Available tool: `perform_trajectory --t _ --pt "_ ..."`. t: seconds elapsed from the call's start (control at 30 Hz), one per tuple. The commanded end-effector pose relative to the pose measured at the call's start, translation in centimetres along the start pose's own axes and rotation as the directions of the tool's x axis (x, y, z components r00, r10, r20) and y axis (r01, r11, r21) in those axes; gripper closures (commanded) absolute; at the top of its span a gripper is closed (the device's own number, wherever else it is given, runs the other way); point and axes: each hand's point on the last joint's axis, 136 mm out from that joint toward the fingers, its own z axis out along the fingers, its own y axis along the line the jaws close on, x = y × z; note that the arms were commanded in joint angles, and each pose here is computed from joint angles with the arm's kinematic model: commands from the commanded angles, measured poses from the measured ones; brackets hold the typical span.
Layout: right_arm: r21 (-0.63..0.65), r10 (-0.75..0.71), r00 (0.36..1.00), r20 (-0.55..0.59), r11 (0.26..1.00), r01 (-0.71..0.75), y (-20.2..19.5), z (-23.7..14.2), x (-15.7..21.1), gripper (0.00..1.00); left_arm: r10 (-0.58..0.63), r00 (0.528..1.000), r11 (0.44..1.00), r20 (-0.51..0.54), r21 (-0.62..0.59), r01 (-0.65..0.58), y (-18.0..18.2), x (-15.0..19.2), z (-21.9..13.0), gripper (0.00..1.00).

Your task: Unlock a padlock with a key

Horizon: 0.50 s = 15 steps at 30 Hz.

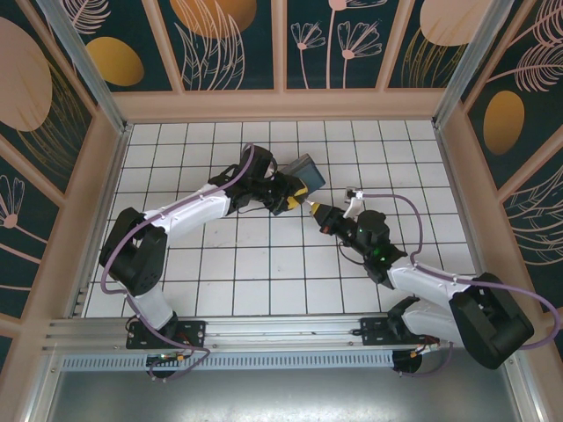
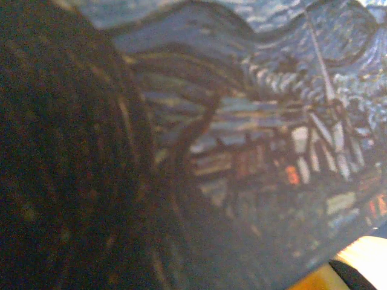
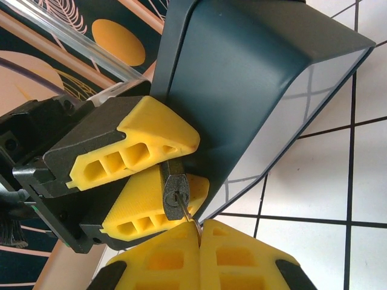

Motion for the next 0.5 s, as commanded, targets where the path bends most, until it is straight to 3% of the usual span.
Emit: perform_trajectory --t 0.0,0.47 --pt "-0.062 -0.008 0.997 0.079 0.998 0.013 1.8 0.2 -2.4 1.0 0.053 0.998 0.992 -0.019 0.115 -0.051 -3.5 1.1 -1.6 0.73" --pt "-0.174 -0.049 0.996 0.077 0.983 0.062 4.5 1.1 -2.3 1.0 0.016 1.0 0.995 0.005 0.102 -0.016 -3.0 0.8 -1.9 0.74"
